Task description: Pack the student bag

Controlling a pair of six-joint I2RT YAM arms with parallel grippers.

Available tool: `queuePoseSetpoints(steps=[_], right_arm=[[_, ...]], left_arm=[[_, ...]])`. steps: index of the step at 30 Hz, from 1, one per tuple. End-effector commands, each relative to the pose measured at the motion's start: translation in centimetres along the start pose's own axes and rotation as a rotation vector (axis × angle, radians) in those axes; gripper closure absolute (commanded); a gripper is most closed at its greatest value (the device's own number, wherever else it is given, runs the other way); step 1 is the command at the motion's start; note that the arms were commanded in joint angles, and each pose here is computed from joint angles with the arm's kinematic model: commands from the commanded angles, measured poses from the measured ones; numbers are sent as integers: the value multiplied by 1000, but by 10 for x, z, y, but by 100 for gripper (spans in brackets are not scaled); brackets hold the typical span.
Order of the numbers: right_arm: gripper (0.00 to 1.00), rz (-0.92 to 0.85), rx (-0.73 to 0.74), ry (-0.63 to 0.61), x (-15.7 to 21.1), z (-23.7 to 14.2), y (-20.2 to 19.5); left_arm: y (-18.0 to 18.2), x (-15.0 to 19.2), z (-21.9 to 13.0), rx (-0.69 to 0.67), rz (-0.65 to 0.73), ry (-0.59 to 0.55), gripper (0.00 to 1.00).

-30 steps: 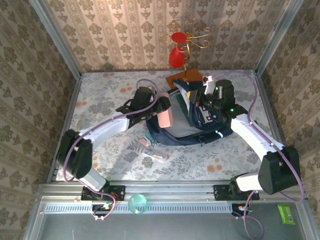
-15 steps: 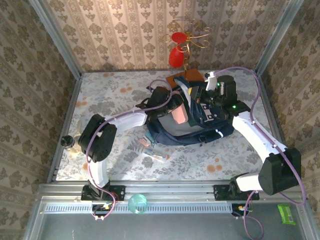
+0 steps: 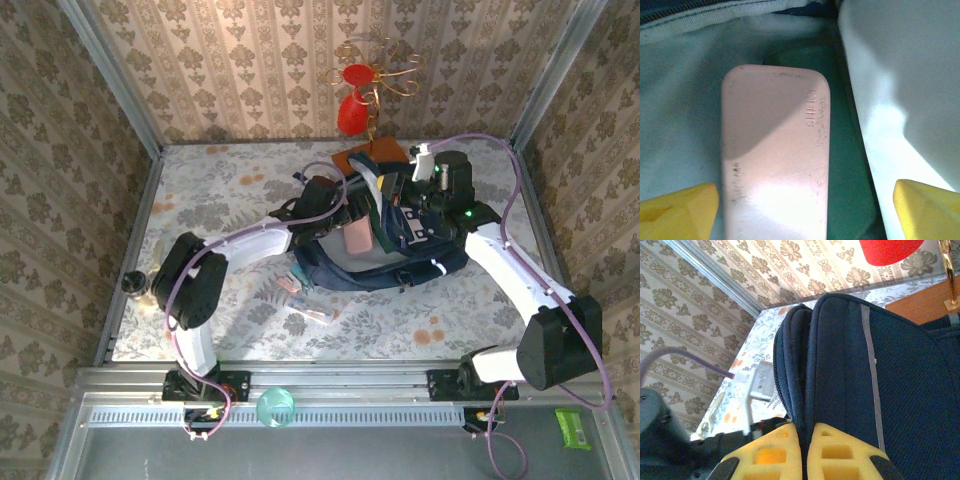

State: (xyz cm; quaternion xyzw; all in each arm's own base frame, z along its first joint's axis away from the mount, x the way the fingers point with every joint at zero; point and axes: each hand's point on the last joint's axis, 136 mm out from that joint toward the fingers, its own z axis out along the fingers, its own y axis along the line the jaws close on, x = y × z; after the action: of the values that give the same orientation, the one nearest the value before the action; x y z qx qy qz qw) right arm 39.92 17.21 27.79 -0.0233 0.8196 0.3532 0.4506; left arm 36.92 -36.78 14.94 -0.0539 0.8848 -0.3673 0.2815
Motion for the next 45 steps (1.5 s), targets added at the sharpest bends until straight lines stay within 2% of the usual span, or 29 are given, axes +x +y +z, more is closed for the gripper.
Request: queuePoseSetpoints(steps=[1, 5, 10, 15, 18, 21, 26, 31, 35, 38, 39, 42, 45], right_arm=[[100, -64, -26, -75, -25, -10, 13], [100, -73, -13, -55, -16, -11, 9], [100, -59, -6, -43, -7, -9, 2], [100, -68, 25, -37, -4, -14, -4], [100, -90, 74, -31, -3, -17, -12], [100, -112, 154, -30, -4, -20, -29], [100, -146, 293, -24, -17, -23, -57], [100, -186, 369, -9, -25, -27, -67], [99, -172, 364, 36, -3, -32, -70], [95, -141, 370, 60, 27, -46, -75], [91, -127, 365, 67, 36, -50, -75], [71, -82, 339, 134, 68, -63, -73], [58, -70, 340, 159, 81, -83, -67]], left_arm=[[5, -4, -33, -29, 133, -12, 9], [51, -16, -61, -216, 254, -60, 13], [89, -26, -52, -337, 330, 65, 13], [108, -27, -26, -370, 352, 176, 13], [114, -16, -13, -349, 329, 233, 21], [100, -4, -7, -255, 270, 254, 39], [46, 4, -5, -31, 228, 230, 71], [5, 40, -3, 77, 253, 279, 90], [-17, 91, -5, 146, 263, 325, 99], [-20, 120, -8, 141, 268, 319, 100], [-21, 125, -9, 146, 267, 309, 100], [-25, 129, -17, 149, 261, 256, 100], [-28, 124, -28, 163, 247, 195, 100]])
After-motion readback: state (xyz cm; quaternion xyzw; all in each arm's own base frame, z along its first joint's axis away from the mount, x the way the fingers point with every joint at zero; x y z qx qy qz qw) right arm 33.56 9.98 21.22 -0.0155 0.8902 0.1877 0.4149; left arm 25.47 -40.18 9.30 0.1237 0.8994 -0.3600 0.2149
